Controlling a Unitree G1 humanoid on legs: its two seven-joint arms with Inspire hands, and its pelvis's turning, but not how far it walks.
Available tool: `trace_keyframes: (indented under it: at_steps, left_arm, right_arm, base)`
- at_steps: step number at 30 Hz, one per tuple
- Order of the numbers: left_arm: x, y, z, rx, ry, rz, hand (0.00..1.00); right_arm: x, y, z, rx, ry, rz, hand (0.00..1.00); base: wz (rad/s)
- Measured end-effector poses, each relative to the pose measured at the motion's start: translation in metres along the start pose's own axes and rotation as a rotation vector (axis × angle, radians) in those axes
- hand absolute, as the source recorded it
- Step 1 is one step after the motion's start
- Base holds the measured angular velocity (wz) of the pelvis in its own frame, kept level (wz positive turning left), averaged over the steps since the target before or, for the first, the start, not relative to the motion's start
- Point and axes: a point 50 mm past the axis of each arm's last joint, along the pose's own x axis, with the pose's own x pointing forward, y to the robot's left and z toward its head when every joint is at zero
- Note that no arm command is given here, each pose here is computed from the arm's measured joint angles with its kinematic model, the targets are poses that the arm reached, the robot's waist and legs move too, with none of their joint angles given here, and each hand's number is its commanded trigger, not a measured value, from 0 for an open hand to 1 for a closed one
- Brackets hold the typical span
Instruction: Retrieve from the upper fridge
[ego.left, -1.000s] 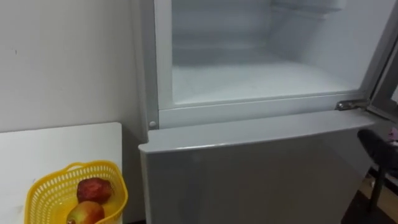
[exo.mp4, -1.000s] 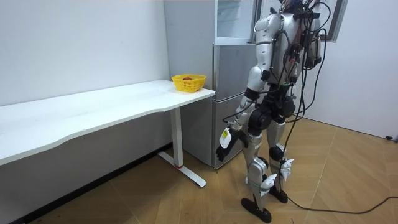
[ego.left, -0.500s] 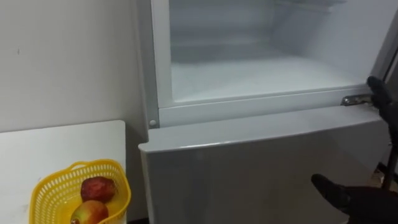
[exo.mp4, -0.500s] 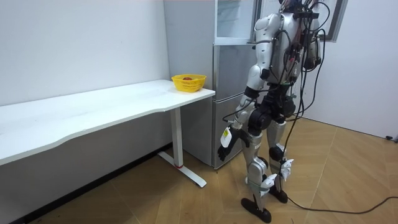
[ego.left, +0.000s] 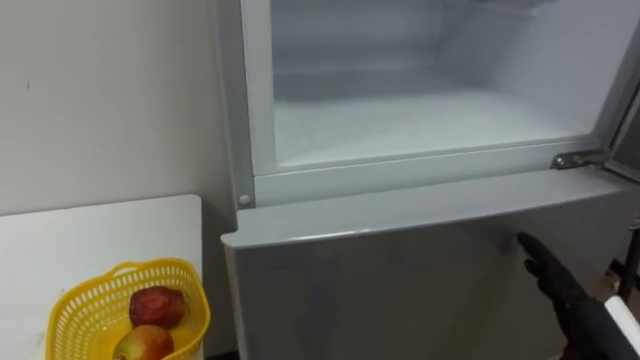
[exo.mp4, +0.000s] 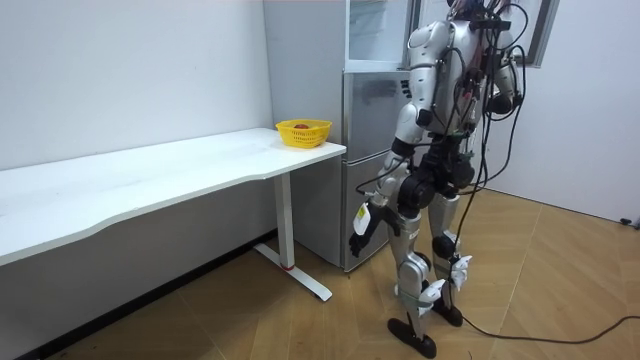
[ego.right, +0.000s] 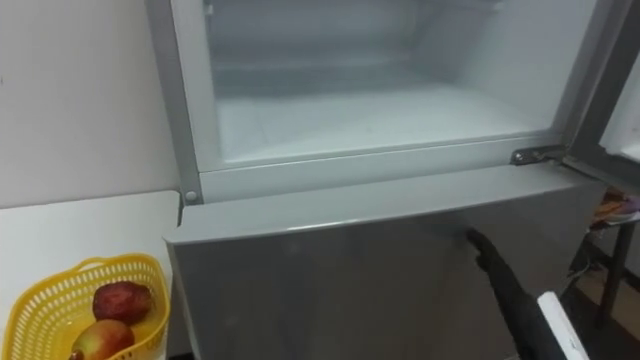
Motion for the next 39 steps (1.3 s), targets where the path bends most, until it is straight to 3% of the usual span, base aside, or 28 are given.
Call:
trace_keyframes:
  at_steps: [7,14,21,30,34,39]
  left_arm:
    - [0.0,-0.001,0.001,0.007,0.001,-0.001,0.0]
    - [-0.001,-0.004,0.003,-0.048,-0.035,0.0,0.0]
    - [-0.001,-0.003,0.005,-0.061,-0.047,-0.007,0.0]
    - [-0.005,0.008,-0.008,-0.171,-0.037,0.052,0.0]
    - [-0.009,0.017,-0.017,-0.221,-0.034,0.092,0.0]
    - [-0.011,0.025,-0.021,-0.25,-0.025,0.123,0.0]
  right_arm:
    - [-0.01,0.003,-0.019,0.025,0.093,-0.028,0.0]
    - [-0.022,-0.002,-0.04,0.203,0.186,-0.12,0.0]
    - [-0.047,-0.018,-0.091,0.437,0.417,-0.386,0.0]
    - [-0.071,-0.054,-0.134,0.953,0.528,-0.866,0.0]
    - [-0.064,-0.077,-0.143,1.115,0.48,-1.032,0.0]
    - [-0.049,-0.101,-0.139,1.242,0.39,-1.104,0.0]
  base:
    - [-0.08]
    - [-0.02]
    - [0.0]
    - [0.02]
    - [0.01]
    - [0.0]
